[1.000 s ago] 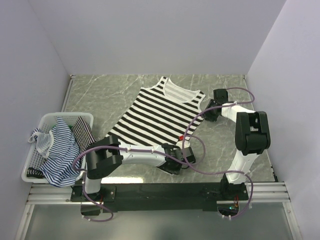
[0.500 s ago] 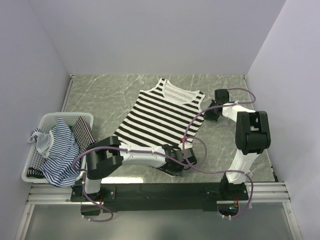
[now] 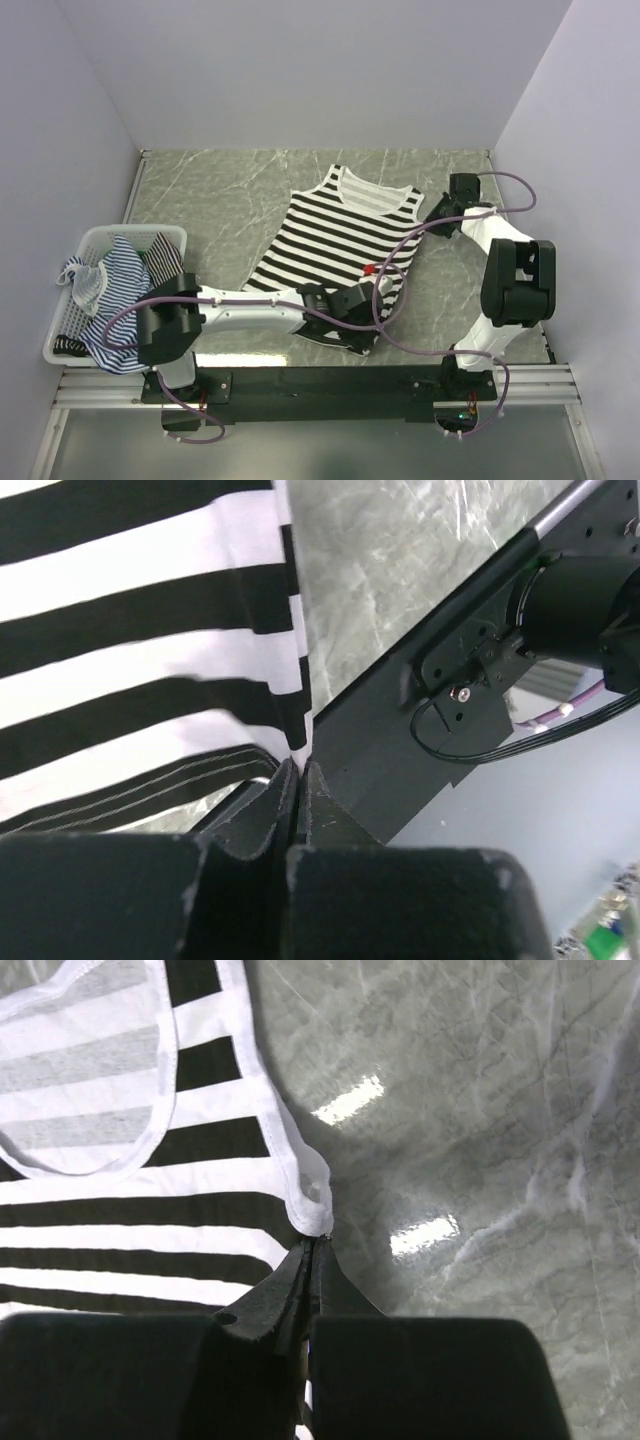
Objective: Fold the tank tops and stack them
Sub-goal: Fold the tank top
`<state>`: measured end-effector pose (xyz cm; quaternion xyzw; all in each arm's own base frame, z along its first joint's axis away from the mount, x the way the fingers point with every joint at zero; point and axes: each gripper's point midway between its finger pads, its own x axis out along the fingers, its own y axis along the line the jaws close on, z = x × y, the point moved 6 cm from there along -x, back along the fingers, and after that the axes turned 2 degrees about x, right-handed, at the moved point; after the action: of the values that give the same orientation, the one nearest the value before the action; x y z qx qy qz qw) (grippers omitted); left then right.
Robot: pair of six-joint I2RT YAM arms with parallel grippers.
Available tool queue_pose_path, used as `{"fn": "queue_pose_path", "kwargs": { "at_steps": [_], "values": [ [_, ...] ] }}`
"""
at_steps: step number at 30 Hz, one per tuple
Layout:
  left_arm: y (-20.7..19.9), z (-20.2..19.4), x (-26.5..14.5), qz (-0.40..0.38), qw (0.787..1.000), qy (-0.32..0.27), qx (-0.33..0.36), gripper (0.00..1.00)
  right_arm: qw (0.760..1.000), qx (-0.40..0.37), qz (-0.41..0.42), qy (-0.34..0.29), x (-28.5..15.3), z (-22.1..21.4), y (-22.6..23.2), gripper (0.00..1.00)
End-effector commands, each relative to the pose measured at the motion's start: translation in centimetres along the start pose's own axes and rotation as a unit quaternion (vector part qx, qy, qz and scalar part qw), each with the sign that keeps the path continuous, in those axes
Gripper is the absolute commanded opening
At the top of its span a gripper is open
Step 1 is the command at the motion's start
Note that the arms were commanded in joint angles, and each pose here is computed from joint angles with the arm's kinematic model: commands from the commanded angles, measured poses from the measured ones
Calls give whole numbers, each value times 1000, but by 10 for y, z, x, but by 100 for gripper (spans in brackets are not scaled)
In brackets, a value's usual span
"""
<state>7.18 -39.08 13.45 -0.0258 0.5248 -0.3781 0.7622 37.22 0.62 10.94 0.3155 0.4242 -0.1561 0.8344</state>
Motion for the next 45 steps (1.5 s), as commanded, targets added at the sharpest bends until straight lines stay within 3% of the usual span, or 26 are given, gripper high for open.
{"fn": "queue_pose_path", "kwargs": {
  "at_steps": [1,8,26,45],
  "values": [
    [3,5,-15,-40,999,-4,-34,1,999,-13,12,-43,-10,26,21,0],
    [34,8,-25,-42,996,-14,-77,1,998,-33,13,-44,-5,38,50,0],
    [94,-5,-32,-19,990,-12,-142,1,990,-136,1,-47,25,5,163,0],
    [123,-22,-35,-10,985,-9,-172,1,982,-181,-15,-51,44,-20,194,0]
  ]
}}
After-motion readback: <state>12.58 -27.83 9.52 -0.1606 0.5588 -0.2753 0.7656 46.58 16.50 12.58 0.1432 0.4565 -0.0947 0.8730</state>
